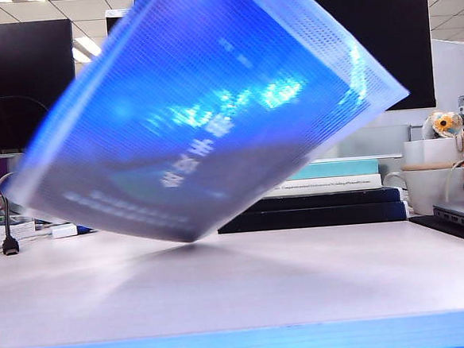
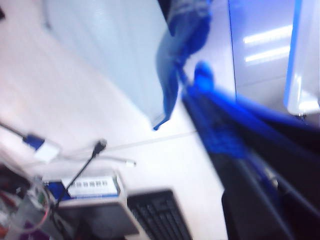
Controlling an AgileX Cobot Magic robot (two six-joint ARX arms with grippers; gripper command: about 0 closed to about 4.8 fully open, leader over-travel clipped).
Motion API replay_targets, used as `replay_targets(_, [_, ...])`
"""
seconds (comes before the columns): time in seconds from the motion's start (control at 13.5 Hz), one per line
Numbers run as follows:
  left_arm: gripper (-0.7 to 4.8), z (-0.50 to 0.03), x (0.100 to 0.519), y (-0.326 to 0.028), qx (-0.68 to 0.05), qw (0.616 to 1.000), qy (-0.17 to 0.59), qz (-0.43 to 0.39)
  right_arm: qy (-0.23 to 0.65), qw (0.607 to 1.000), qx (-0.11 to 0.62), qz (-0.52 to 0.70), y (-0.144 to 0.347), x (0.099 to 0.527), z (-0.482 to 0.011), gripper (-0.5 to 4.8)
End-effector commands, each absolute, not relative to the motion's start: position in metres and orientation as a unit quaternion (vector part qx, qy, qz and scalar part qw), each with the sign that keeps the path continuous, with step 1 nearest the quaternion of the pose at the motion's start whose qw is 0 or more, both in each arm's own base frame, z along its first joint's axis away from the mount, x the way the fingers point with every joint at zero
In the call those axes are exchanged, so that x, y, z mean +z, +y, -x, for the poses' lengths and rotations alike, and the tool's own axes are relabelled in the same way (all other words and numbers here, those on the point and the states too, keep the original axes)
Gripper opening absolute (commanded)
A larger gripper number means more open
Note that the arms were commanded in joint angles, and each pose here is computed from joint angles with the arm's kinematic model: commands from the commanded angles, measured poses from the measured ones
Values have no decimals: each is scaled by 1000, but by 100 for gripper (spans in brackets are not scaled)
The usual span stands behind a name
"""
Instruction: Pick up the transparent plastic file bag with a blue zipper and open its zipper.
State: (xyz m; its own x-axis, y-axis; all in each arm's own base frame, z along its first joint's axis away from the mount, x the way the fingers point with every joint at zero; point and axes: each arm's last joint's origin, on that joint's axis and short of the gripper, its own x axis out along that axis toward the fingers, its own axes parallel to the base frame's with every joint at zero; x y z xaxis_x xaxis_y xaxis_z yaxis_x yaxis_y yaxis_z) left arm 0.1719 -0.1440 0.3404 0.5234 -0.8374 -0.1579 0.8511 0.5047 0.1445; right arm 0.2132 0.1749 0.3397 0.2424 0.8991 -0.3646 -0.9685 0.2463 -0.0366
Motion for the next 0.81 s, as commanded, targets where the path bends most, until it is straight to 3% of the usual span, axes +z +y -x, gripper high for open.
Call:
replay_targets(0.07, [-5,-173,336,-140,-447,882,58,-136,114,788,590,136,168,351,-207,-5])
replay_targets(0.22, [-5,-174,330,-137,-420,888,86,-167,99,805,566,146,160,360,-199,-5])
replay_targets(0.52, [-5,-214,316,-52,-212,946,184,-161,120,801,568,146,142,370,-174,-5])
replay_targets(0.74, [-5,-217,314,-32,-143,958,209,-134,133,795,570,157,141,367,-172,-5])
replay_targets(0.81, [394,-216,315,-37,-213,953,205,-70,155,786,574,168,145,357,-178,-5])
